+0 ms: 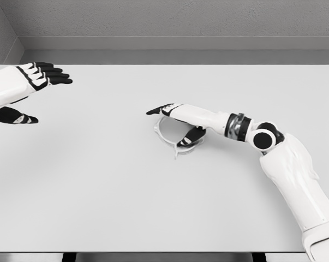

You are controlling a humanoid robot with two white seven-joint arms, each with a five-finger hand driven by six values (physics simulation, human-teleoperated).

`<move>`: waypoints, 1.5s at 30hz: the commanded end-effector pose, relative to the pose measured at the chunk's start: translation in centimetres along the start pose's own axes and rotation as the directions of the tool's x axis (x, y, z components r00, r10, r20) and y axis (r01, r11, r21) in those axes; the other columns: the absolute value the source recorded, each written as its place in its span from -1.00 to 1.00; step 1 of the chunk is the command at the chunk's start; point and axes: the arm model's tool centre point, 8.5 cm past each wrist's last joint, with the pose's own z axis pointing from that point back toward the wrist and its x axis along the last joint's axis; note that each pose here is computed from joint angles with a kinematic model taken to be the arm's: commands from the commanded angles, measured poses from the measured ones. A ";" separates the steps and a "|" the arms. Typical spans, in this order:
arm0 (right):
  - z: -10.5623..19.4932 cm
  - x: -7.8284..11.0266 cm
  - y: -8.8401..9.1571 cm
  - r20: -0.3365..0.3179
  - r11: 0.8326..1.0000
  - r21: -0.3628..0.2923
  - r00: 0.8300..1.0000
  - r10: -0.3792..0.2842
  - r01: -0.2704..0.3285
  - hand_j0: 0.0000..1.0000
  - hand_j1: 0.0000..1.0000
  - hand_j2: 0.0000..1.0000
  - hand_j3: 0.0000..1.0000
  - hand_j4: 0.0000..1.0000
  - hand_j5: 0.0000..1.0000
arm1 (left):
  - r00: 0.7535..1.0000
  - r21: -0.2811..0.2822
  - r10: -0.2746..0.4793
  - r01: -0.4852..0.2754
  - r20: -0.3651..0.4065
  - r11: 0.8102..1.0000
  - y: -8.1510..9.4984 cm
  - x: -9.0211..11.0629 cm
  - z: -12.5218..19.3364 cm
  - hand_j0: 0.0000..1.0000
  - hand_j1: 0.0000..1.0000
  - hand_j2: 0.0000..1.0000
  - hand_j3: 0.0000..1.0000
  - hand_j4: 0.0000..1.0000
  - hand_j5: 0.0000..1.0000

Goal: Assemble PVC drainage pipe clamps

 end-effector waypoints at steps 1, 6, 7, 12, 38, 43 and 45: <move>-0.2 0.2 0.0 0.008 1.000 -0.006 1.000 -0.008 0.008 1.00 1.00 1.00 1.00 1.00 1.00 | 1.000 0.005 0.004 -0.004 0.007 1.000 0.0 0.2 -0.1 1.00 1.00 1.00 1.00 1.00 1.00; -1.0 0.7 0.1 0.026 1.000 -0.010 1.000 -0.013 0.013 1.00 1.00 1.00 1.00 1.00 1.00 | 0.998 -0.053 0.042 -0.040 0.036 0.998 -2.2 1.1 -0.8 1.00 1.00 1.00 1.00 1.00 1.00; -1.0 0.7 0.1 0.026 1.000 -0.010 1.000 -0.013 0.013 1.00 1.00 1.00 1.00 1.00 1.00 | 0.998 -0.049 0.040 -0.037 0.047 0.998 -2.2 1.4 -1.0 1.00 1.00 1.00 1.00 1.00 1.00; -0.6 0.5 -0.4 0.017 1.000 -0.021 1.000 -0.009 0.009 1.00 1.00 1.00 1.00 1.00 1.00 | 0.998 -0.050 0.043 -0.041 0.051 0.998 -2.4 1.5 -1.2 1.00 1.00 1.00 1.00 1.00 1.00; 8.5 0.4 -0.8 -0.063 0.988 -0.143 0.997 0.052 -0.060 1.00 1.00 1.00 1.00 1.00 1.00 | 0.994 -0.076 0.070 -0.064 0.084 0.995 -3.6 2.3 -2.6 1.00 1.00 1.00 1.00 1.00 1.00; 7.7 0.4 -0.2 -0.053 0.991 -0.126 0.998 0.042 -0.049 1.00 1.00 1.00 1.00 1.00 1.00 | 0.994 -0.077 0.069 -0.063 0.083 0.995 -3.6 2.3 -2.6 1.00 1.00 1.00 1.00 1.00 1.00; 7.4 0.4 0.2 -0.050 0.992 -0.122 0.998 0.031 -0.037 1.00 1.00 1.00 1.00 1.00 1.00 | 0.994 -0.076 0.068 -0.062 0.083 0.995 -3.6 2.2 -2.6 1.00 1.00 1.00 1.00 1.00 1.00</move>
